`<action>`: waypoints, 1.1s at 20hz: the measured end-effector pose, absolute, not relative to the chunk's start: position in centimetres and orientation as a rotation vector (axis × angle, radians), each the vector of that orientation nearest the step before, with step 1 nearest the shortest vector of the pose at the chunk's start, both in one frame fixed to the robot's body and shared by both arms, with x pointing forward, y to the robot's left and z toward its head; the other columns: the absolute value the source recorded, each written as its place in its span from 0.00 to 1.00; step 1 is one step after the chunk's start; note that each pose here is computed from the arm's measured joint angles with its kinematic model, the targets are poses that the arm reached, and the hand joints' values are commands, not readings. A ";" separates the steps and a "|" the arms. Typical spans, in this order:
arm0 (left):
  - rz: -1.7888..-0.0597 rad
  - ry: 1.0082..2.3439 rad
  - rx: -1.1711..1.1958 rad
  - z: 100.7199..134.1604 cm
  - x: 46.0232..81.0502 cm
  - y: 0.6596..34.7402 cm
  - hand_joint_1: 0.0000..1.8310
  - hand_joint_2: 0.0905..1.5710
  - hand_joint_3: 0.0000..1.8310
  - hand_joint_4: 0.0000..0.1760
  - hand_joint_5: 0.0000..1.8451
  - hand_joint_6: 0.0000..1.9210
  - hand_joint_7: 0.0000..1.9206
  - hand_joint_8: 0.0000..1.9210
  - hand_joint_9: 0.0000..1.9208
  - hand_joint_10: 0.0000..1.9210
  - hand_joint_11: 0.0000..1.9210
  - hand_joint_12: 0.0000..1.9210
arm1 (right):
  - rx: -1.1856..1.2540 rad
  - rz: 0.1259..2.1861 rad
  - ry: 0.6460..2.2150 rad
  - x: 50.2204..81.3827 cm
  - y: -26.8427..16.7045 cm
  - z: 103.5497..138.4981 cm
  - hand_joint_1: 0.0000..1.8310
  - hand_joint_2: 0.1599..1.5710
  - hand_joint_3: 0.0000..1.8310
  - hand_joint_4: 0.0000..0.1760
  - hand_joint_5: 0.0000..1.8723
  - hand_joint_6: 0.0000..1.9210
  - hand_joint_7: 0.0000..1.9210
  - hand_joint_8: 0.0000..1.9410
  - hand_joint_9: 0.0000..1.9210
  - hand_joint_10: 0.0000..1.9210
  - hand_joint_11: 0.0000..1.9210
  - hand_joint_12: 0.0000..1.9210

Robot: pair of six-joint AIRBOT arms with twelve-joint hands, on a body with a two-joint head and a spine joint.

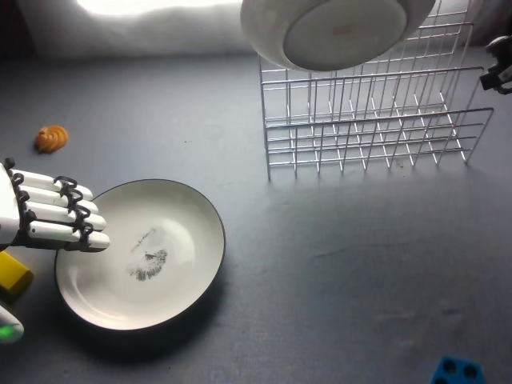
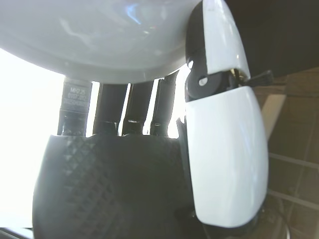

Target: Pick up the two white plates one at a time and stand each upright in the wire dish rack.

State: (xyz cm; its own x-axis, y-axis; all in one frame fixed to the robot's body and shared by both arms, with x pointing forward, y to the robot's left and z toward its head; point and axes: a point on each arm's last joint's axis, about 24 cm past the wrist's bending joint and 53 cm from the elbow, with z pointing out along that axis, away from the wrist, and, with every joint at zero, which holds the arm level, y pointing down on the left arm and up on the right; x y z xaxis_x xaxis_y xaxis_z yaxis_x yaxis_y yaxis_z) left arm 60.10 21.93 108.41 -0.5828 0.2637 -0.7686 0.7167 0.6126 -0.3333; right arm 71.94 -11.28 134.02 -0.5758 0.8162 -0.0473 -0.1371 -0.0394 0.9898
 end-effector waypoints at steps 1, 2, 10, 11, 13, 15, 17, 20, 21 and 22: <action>-0.843 2.147 0.766 108.4 60.1 21.9 0.00 0.68 0.00 0.00 0.01 0.00 0.00 0.00 0.00 0.00 0.00 0.00 | 0.742 1.701 1.527 72.0 -11.4 134.0 0.67 0.65 0.00 0.10 0.54 0.47 0.58 0.41 0.67 0.00 0.44 0.57; -0.843 2.147 0.763 108.4 60.2 22.0 0.00 0.68 0.00 0.00 0.01 0.00 0.00 0.00 0.00 0.00 0.00 0.00 | 0.748 1.697 1.529 72.1 -11.5 133.9 0.67 0.65 0.00 0.11 0.54 0.47 0.58 0.40 0.67 0.00 0.45 0.57; -0.841 2.155 0.754 108.2 60.3 22.1 0.00 0.67 0.00 0.00 0.01 0.00 0.00 0.00 0.00 0.00 0.00 0.00 | 0.846 1.662 1.560 73.2 -12.9 131.8 0.67 0.66 0.00 0.10 0.54 0.48 0.58 0.42 0.68 0.00 0.44 0.57; -0.841 2.157 0.754 108.2 60.2 22.1 0.00 0.67 0.00 0.00 0.01 0.00 0.00 0.00 0.00 0.00 0.00 0.00 | 0.851 1.655 1.558 73.4 -13.2 131.7 0.67 0.65 0.00 0.10 0.54 0.48 0.58 0.42 0.68 0.01 0.44 0.57; -0.842 2.157 0.754 108.2 60.2 22.1 0.00 0.67 0.00 0.00 0.00 0.00 0.00 0.00 0.00 0.00 0.00 0.00 | 0.856 1.653 1.556 73.4 -13.4 131.7 0.67 0.65 0.00 0.08 0.54 0.48 0.58 0.42 0.68 0.01 0.44 0.57; -0.841 2.157 0.754 108.2 60.2 22.1 0.00 0.67 0.00 0.00 0.01 0.00 0.00 0.00 0.00 0.00 0.00 0.00 | 0.864 1.656 1.554 73.5 -13.4 131.7 0.67 0.66 0.00 0.06 0.52 0.50 0.57 0.44 0.68 0.00 0.44 0.57; -0.841 2.157 0.754 108.2 60.2 22.1 0.00 0.67 0.00 0.00 0.00 0.00 0.00 0.00 0.00 0.00 0.00 0.00 | 0.887 1.666 1.552 73.6 -13.5 131.4 0.67 0.65 0.00 0.11 0.54 0.48 0.58 0.42 0.68 0.00 0.44 0.57; -0.841 2.157 0.754 108.2 60.2 22.1 0.00 0.67 0.00 0.00 0.00 0.00 0.00 0.00 0.00 0.00 0.00 0.00 | 0.910 1.659 1.556 73.9 -13.8 130.9 0.67 0.65 0.00 0.11 0.54 0.48 0.59 0.40 0.68 0.01 0.45 0.57; -0.841 2.157 0.753 108.2 60.3 22.1 0.00 0.67 0.00 0.00 0.00 0.00 0.00 0.00 0.00 0.00 0.00 0.00 | 0.920 1.660 1.552 74.1 -13.9 130.9 0.67 0.65 0.00 0.10 0.54 0.49 0.58 0.41 0.68 0.01 0.45 0.58; -0.841 2.157 0.754 108.2 60.2 22.1 0.00 0.67 0.00 0.00 0.00 0.00 0.00 0.00 0.00 0.00 0.00 0.00 | 0.939 1.664 1.548 74.3 -14.2 130.7 0.67 0.65 0.00 0.09 0.54 0.48 0.59 0.40 0.69 0.01 0.45 0.57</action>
State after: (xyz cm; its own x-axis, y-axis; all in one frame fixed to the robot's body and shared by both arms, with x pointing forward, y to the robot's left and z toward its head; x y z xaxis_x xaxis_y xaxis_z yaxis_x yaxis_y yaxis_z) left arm 60.25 22.12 108.18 -0.5916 0.2585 -0.7637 0.7071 0.6215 -0.3374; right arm 74.25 -14.21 130.68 -0.5169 0.8538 0.0617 -0.0003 -0.0723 0.9974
